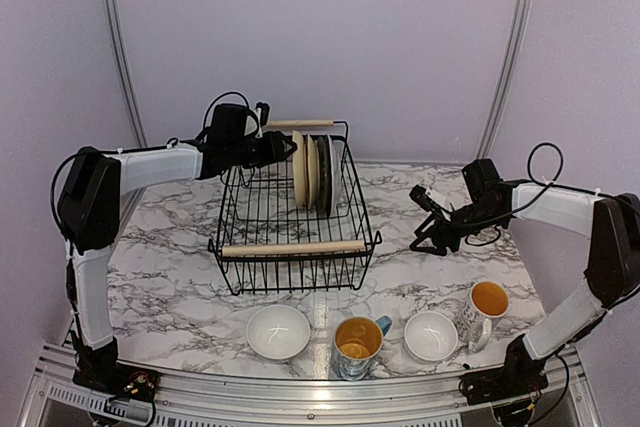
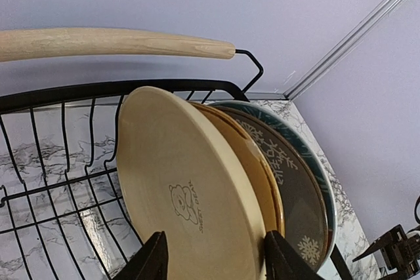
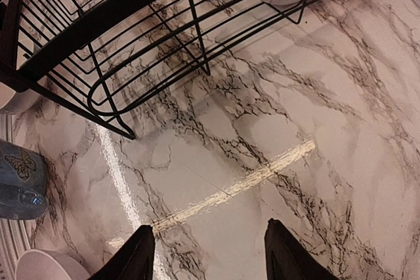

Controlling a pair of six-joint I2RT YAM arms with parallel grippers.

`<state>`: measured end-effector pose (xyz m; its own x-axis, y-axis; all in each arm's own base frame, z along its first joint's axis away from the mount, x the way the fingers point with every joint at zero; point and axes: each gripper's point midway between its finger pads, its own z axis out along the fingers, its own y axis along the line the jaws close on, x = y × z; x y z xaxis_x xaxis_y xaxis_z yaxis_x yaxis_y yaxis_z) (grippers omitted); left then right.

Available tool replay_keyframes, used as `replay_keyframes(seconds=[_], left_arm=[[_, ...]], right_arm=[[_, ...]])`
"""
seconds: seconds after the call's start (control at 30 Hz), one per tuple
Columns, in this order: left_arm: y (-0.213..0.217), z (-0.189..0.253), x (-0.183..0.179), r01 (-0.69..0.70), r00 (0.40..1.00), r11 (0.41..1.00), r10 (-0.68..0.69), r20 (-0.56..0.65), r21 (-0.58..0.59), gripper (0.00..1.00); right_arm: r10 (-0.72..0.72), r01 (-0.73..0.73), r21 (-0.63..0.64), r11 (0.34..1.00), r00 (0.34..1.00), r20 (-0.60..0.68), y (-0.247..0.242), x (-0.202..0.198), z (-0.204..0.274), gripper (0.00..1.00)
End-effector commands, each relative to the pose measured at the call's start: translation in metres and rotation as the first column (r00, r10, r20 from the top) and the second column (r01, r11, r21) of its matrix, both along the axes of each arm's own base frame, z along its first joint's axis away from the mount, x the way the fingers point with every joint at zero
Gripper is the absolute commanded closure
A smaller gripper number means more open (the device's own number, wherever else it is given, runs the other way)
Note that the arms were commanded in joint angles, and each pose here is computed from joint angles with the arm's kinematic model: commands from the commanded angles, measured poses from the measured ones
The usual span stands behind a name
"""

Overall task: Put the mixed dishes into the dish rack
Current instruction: Insert the plate into the dish rack, then grab the bowl from the corner of the board.

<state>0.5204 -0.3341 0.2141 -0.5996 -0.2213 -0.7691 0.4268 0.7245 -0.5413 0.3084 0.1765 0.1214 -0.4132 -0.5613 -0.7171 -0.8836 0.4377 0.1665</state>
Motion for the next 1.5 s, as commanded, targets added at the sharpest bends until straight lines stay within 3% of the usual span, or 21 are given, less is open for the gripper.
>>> replay_keyframes(seconds=[0.0,0.2,0.43,0.63,0.87,1.07,1.33,1.47], left_arm=[[-0.011,0.017,-0.011,0.055,0.998,0.998,-0.055,0.016,0.006,0.48],[-0.034,0.018,-0.017,0.107,0.994,0.994,-0.107,0.022,0.012,0.49],[-0.028,0.022,-0.021,0.077,0.997,0.995,-0.079,0.019,0.057,0.47],[-0.013,0.074,-0.043,0.017,0.988,0.985,-0.042,0.146,0.17,0.46],[-0.015,0.134,-0.117,0.03,0.949,0.941,-0.133,0.285,0.338,0.46],[-0.028,0.145,-0.198,0.115,0.927,0.899,-0.25,0.279,0.424,0.47],[-0.039,0.096,-0.311,0.317,0.886,0.74,-0.454,0.093,0.593,0.53],[-0.038,0.058,-0.362,0.425,0.849,0.617,-0.526,-0.054,0.663,0.55]], right_arm=[[0.008,-0.008,0.012,1.0,1.0,-0.003,0.001,0.001,0.005,0.45],[0.007,-0.007,0.013,1.0,1.0,-0.006,0.001,0.001,0.005,0.44],[0.008,-0.008,0.015,1.0,1.0,-0.005,0.001,0.001,0.006,0.44],[0.016,-0.016,0.022,1.0,1.0,-0.004,0.002,0.0,0.008,0.44],[0.039,-0.04,0.045,0.998,0.999,0.025,0.005,-0.004,0.022,0.44],[0.012,-0.015,0.038,0.999,0.997,0.08,0.003,-0.001,0.035,0.44],[-0.021,0.02,0.008,1.0,0.993,0.12,-0.003,0.004,0.041,0.44],[-0.022,0.021,0.01,1.0,0.991,0.135,-0.003,0.003,0.045,0.44]])
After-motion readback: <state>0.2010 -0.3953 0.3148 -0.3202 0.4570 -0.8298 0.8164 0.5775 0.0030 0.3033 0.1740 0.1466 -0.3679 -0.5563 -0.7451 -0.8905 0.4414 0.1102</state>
